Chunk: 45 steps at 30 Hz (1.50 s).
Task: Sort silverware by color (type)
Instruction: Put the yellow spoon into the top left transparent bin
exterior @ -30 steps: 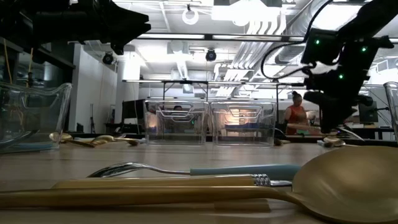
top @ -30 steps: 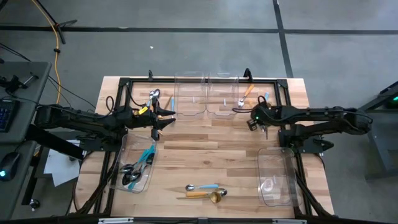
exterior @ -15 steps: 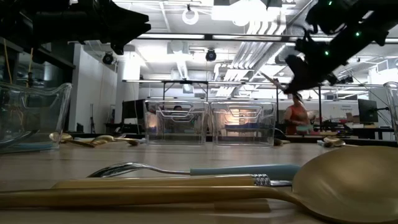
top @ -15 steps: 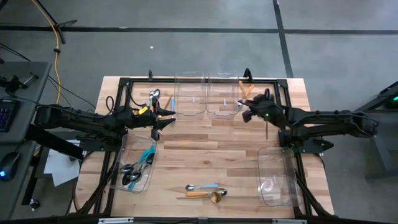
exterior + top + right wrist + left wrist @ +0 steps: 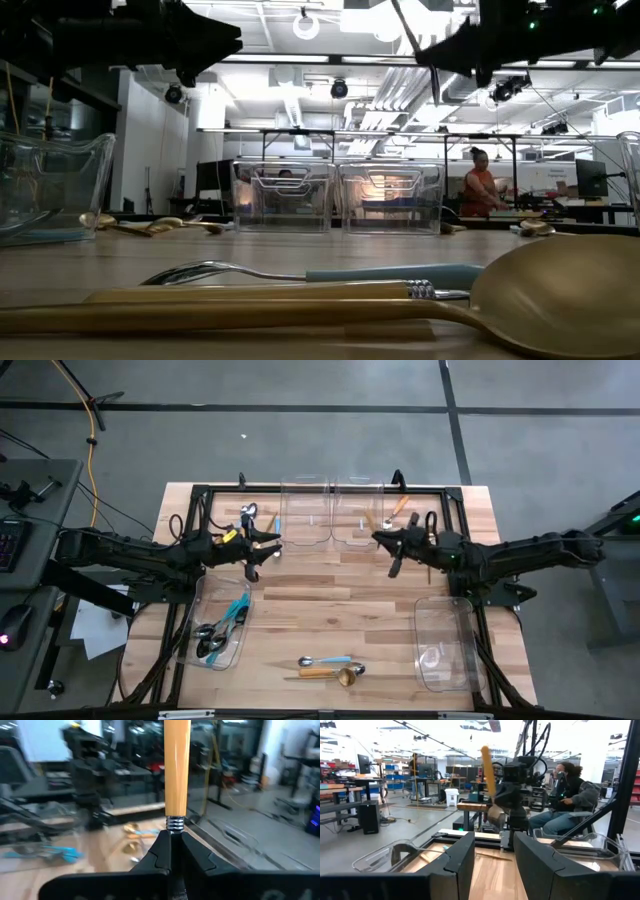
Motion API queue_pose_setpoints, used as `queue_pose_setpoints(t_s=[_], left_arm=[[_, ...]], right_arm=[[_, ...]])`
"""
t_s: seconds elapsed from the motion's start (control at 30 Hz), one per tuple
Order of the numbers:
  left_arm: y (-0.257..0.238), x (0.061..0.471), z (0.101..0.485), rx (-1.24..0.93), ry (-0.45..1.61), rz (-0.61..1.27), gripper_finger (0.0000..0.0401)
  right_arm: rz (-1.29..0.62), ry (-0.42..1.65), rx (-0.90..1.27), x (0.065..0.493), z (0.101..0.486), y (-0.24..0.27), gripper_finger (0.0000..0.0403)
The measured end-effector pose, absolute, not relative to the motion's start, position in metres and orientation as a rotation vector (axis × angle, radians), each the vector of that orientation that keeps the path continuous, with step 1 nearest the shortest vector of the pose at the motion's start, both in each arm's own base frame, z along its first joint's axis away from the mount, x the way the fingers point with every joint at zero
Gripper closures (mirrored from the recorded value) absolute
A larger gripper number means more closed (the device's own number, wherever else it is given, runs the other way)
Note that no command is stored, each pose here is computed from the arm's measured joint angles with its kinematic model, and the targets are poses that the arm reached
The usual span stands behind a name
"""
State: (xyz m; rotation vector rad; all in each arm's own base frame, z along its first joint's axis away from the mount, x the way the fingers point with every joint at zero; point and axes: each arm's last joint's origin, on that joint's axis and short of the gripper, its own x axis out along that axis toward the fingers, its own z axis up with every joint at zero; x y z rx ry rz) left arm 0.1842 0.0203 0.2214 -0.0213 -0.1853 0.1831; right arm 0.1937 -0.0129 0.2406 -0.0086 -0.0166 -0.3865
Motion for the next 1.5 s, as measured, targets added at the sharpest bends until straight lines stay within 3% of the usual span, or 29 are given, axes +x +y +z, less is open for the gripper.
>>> queue_pose_setpoints(t_s=[0.57,1.23,1.5], left_arm=[[0.020,0.185,0.226,-0.022,-0.248,0.182,0.0272],[0.020,0.258,0.224,-0.069,-0.199,0.069,0.0272],[0.012,0.270,0.226,-0.039,-0.195,0.018,0.0272]], right_arm=[[-0.366,-0.085,0.024,0.203,0.241,-0.009,0.0398],[-0.130,-0.014,0.036,0.306,0.217,-0.002,0.0398],[-0.085,0.001,0.046,0.319,0.213,0.000,0.0398]])
